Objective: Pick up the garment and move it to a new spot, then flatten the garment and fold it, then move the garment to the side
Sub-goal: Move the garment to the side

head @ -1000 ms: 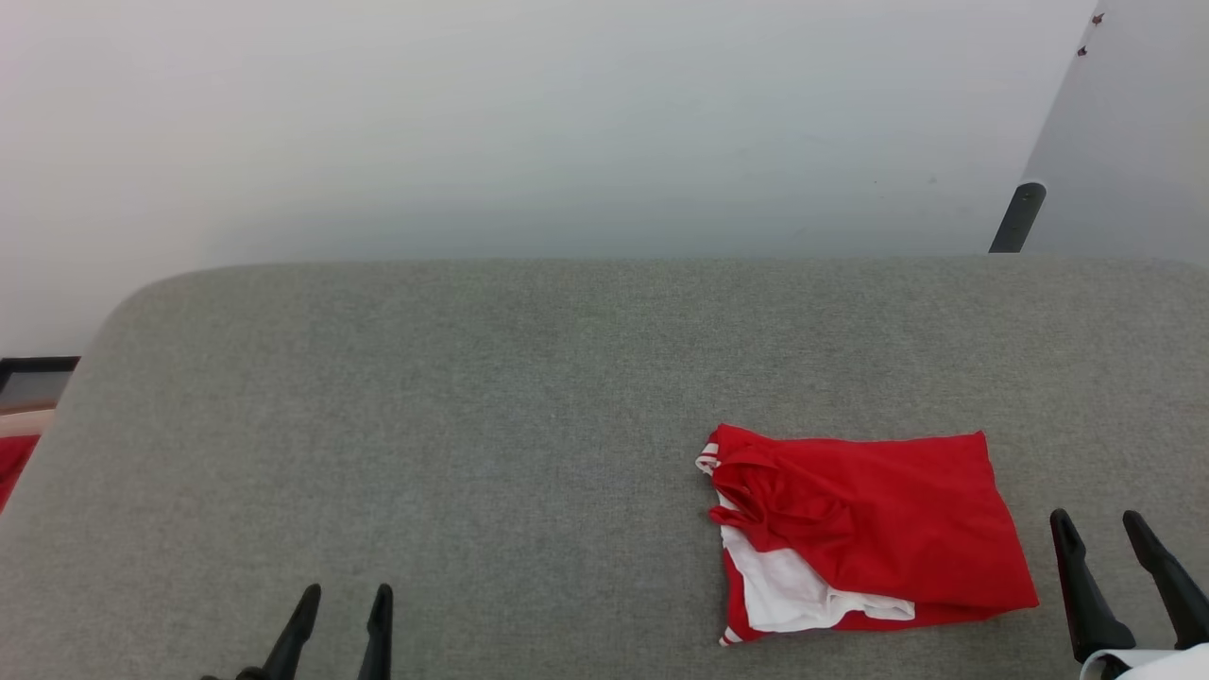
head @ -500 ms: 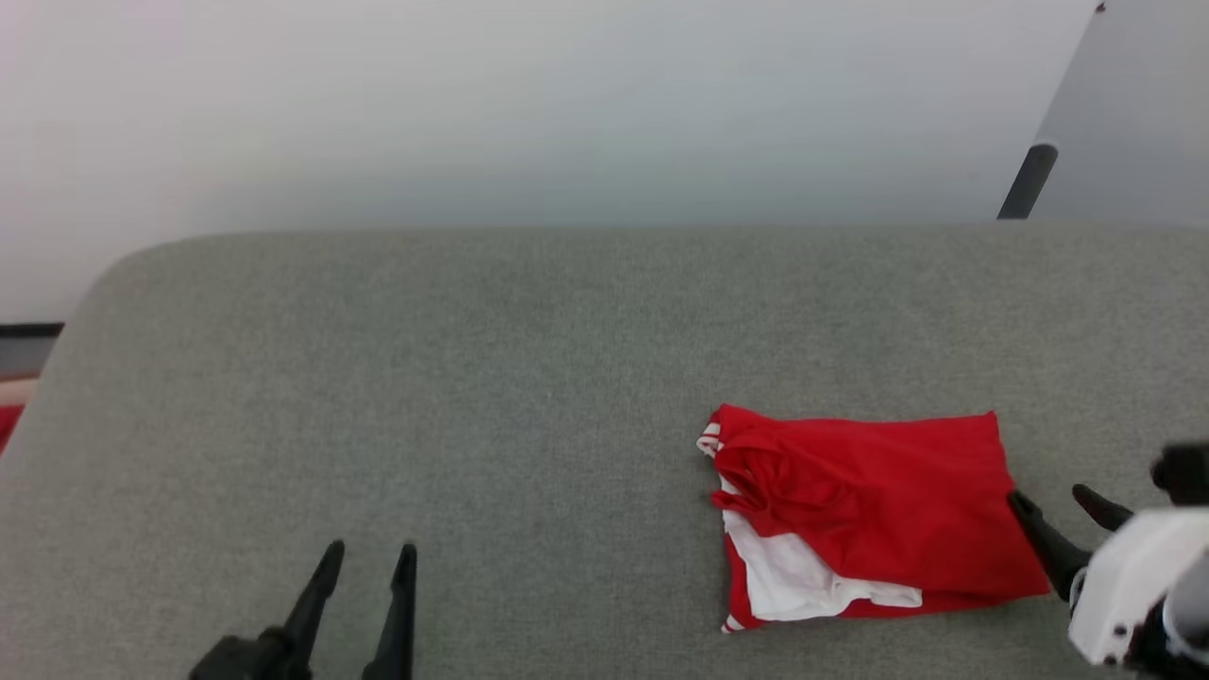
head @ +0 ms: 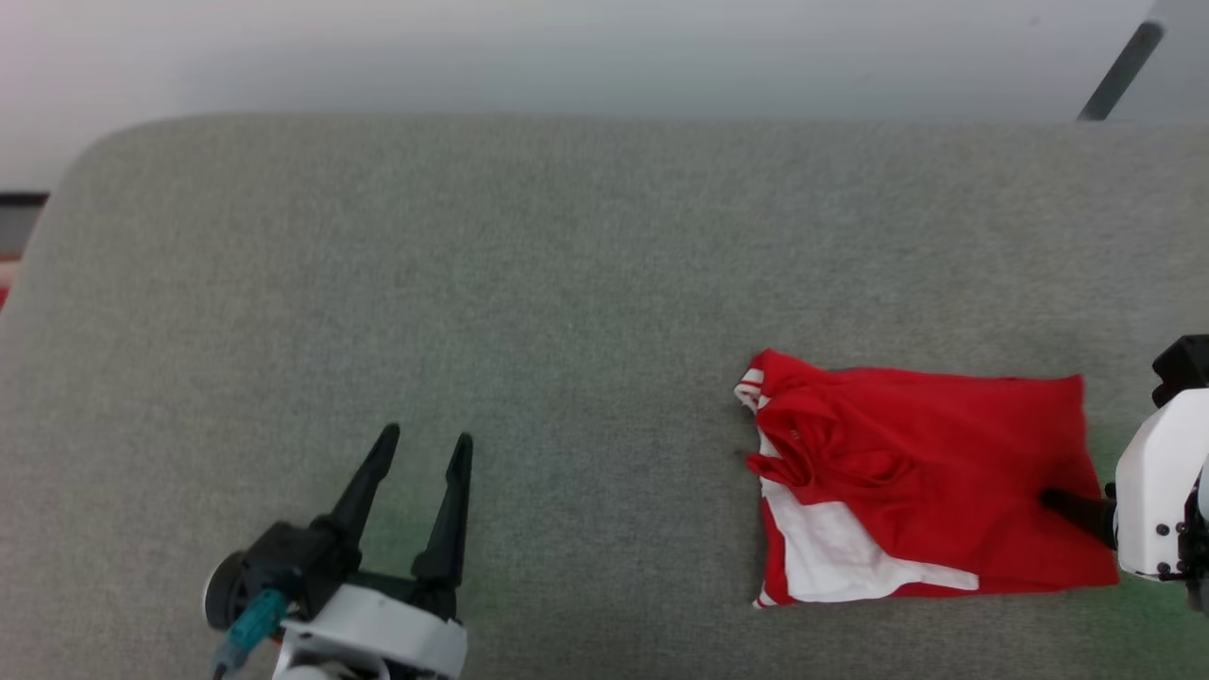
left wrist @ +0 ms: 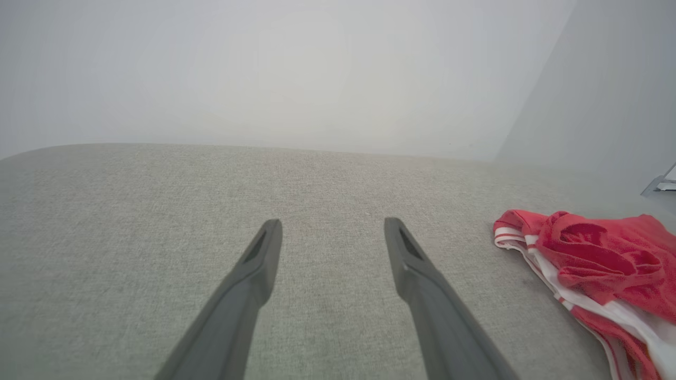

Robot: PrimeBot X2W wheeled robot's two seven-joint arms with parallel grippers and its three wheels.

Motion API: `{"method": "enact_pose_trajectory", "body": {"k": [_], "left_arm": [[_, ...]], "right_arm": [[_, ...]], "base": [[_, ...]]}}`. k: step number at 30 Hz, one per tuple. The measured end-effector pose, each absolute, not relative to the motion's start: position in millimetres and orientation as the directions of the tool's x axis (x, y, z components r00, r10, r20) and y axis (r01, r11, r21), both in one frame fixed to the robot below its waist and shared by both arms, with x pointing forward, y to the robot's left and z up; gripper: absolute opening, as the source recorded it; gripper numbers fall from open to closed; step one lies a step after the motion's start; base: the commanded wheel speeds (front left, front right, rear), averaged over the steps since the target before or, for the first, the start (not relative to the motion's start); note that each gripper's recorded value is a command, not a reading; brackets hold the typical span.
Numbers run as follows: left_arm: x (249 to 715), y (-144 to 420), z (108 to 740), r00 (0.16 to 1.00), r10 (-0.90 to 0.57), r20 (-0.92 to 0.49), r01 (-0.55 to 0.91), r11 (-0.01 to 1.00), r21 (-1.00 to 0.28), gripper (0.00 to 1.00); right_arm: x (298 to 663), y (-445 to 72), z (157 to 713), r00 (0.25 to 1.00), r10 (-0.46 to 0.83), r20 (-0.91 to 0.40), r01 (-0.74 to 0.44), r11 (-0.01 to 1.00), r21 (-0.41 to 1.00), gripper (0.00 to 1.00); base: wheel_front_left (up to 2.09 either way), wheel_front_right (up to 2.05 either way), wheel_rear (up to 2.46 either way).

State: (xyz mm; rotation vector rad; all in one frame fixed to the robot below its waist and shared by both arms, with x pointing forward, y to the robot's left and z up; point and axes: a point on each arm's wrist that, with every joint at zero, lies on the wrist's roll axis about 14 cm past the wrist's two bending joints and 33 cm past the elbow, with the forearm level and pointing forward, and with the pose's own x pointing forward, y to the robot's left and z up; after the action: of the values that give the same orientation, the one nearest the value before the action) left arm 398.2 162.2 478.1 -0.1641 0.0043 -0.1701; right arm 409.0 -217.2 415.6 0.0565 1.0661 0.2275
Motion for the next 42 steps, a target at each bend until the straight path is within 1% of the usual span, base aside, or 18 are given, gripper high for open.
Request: {"method": "enact_pose_trajectory", "body": {"k": [3, 5, 6, 8, 9, 13, 17, 20, 23, 25, 26, 27, 30, 34, 37, 42], "left_arm": [[406.3, 161.3, 472.5, 0.985, -0.172, -0.003, 0.169, 0.972, -0.165, 1.00], [410.2, 162.2, 468.8, 0.985, -0.171, -0.012, 0.167, 0.972, -0.167, 1.00], [411.5, 163.3, 466.9, 0.985, -0.169, -0.018, 0.164, 0.972, -0.167, 1.00], [413.9, 165.6, 462.7, 0.986, -0.165, -0.029, 0.158, 0.973, -0.169, 1.00], [414.7, 165.9, 460.9, 0.985, -0.167, -0.034, 0.159, 0.973, -0.167, 1.00], [421.5, 161.5, 463.8, 0.981, -0.194, -0.024, 0.189, 0.970, -0.152, 1.00], [428.7, 148.3, 470.9, 0.970, -0.244, 0.001, 0.241, 0.959, -0.148, 1.00], [435.5, 135.6, 476.8, 0.957, -0.291, 0.022, 0.291, 0.947, -0.136, 1.00], [445.3, 118.1, 486.5, 0.938, -0.342, 0.058, 0.347, 0.929, -0.128, 1.00], [451.8, 104.2, 491.8, 0.920, -0.385, 0.078, 0.392, 0.913, -0.116, 1.00], [451.8, 104.2, 491.8, 0.920, -0.385, 0.078, 0.392, 0.913, -0.116, 1.00], [459.7, 90.8, 498.0, 0.899, -0.425, 0.101, 0.434, 0.895, -0.103, 1.00], [473.1, 69.5, 509.9, 0.863, -0.485, 0.144, 0.498, 0.864, -0.076, 1.00], [489.6, 45.8, 516.4, 0.816, -0.551, 0.173, 0.565, 0.823, -0.046, 1.00], [503.6, 32.0, 520.3, 0.785, -0.587, 0.195, 0.602, 0.798, -0.024, 1.00], [529.4, 16.7, 526.1, 0.747, -0.622, 0.236, 0.639, 0.769, 0.005, 1.00]], "right_arm": [[408.0, -211.7, 394.7, 0.408, 0.220, -0.886, -0.155, 0.973, 0.171, 1.00], [410.3, -208.1, 387.1, 0.393, 0.229, -0.891, -0.158, 0.971, 0.180, 1.00], [412.0, -205.9, 384.6, 0.390, 0.234, -0.890, -0.163, 0.969, 0.183, 0.49], [417.9, -202.2, 382.5, 0.409, 0.247, -0.879, -0.171, 0.966, 0.192, 0.07], [421.6, -200.1, 382.4, 0.426, 0.256, -0.868, -0.169, 0.965, 0.201, 0.00], [432.5, -193.3, 388.0, 0.506, 0.289, -0.812, -0.152, 0.957, 0.246, 0.00], [436.9, -203.5, 398.3, 0.594, 0.278, -0.755, -0.108, 0.958, 0.267, 0.00], [438.1, -232.7, 410.9, 0.667, 0.215, -0.713, -0.040, 0.966, 0.254, 0.00], [433.4, -266.9, 423.0, 0.723, 0.136, -0.677, 0.040, 0.971, 0.237, 0.00], [428.7, -290.9, 431.4, 0.753, 0.077, -0.654, 0.096, 0.970, 0.225, 0.00], [428.7, -290.9, 431.4, 0.753, 0.077, -0.654, 0.096, 0.970, 0.225, 0.00], [421.4, -315.9, 438.3, 0.774, 0.014, -0.633, 0.160, 0.963, 0.216, 0.00], [409.5, -351.5, 446.4, 0.791, -0.091, -0.605, 0.245, 0.953, 0.176, 0.00], [398.0, -383.2, 449.5, 0.794, -0.191, -0.577, 0.345, 0.923, 0.169, 0.00], [398.5, -405.6, 454.0, 0.790, -0.266, -0.553, 0.397, 0.909, 0.129, 0.00], [409.7, -442.7, 463.2, 0.774, -0.390, -0.498, 0.464, 0.886, 0.027, 0.00]], "base": [[0.00, 0.00, 0.00], [0.00, 0.00, 0.00], [0.00, 0.00, 0.00], [0.00, 0.00, 0.00], [0.00, 0.00, 0.00], [0.00, 0.00, 0.00], [0.00, 0.00, 0.00], [0.00, 0.00, 0.00], [0.00, 0.00, 0.00], [0.00, 0.00, 0.00], [0.00, 0.00, 0.00], [0.00, 0.00, 0.00], [0.00, 0.00, 0.00], [0.00, 0.00, 0.00], [0.00, 0.00, 0.00], [0.00, 0.00, 0.00]]}}
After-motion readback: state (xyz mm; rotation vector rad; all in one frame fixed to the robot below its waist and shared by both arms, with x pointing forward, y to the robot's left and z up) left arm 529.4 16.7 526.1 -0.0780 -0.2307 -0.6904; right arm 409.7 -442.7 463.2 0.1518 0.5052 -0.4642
